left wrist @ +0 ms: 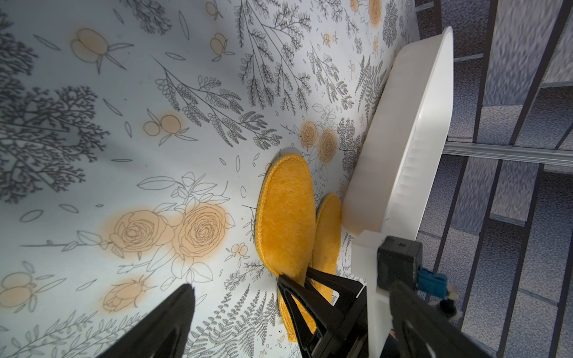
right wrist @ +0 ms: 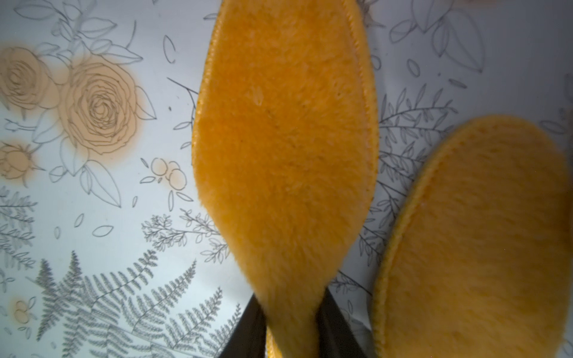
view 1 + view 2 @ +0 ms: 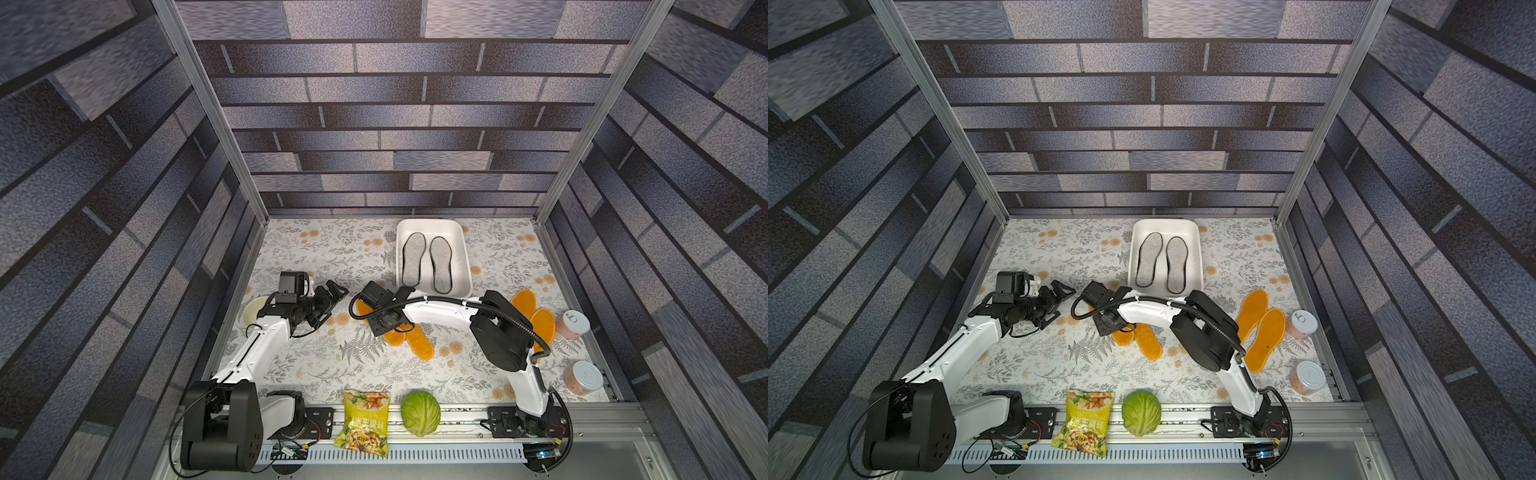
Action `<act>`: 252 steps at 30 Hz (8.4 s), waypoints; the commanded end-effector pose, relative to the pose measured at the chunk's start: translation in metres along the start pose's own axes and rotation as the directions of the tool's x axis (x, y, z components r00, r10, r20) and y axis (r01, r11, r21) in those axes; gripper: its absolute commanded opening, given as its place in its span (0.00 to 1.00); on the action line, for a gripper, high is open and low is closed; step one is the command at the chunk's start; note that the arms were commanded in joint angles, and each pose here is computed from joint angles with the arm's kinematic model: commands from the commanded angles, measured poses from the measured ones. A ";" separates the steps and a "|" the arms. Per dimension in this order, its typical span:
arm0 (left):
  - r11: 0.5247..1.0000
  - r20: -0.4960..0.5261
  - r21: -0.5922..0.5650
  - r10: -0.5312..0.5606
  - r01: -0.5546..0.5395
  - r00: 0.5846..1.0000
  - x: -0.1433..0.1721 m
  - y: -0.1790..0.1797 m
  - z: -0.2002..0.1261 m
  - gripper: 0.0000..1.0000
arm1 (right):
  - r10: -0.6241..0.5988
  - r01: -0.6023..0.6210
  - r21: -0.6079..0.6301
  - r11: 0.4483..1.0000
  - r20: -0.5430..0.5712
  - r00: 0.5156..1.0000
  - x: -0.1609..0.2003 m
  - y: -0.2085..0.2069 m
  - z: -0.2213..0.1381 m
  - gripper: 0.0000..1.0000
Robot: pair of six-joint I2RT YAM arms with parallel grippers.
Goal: Put the insoles into the storage box
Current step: Pick up the insole from the center of the board, then place the insole in the storage box.
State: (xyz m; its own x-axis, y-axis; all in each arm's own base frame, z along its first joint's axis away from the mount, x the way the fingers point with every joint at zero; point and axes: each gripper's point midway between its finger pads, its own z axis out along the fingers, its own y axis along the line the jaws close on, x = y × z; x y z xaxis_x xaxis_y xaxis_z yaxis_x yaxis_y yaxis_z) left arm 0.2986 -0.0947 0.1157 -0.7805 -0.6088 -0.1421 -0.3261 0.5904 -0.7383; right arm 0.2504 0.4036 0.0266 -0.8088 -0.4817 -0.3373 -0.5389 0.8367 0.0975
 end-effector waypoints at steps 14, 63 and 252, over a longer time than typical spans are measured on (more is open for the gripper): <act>1.000 0.001 0.009 -0.009 0.009 1.000 0.001 0.002 -0.002 1.00 | 0.002 -0.001 -0.030 1.000 0.046 0.999 -0.006 0.006 -0.012 0.18; 1.000 0.006 0.025 -0.010 0.010 1.000 -0.002 -0.002 -0.001 1.00 | 0.469 -0.489 -0.052 0.871 0.383 0.796 -0.113 -0.134 -0.146 0.00; 0.998 -0.033 0.056 -0.004 0.006 0.999 -0.009 -0.010 0.013 1.00 | 0.462 -0.489 0.019 0.872 0.299 0.835 -0.131 -0.211 -0.137 0.76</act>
State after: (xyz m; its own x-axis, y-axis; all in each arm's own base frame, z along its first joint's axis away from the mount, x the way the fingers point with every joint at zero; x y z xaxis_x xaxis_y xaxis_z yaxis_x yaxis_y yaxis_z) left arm 0.3116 -0.1010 0.1118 -0.7961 -0.5934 -0.1191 -0.3070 0.5655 -0.7655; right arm 0.4530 0.2668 0.1547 -0.8637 0.0840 -0.4970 -0.0401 0.9714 0.2339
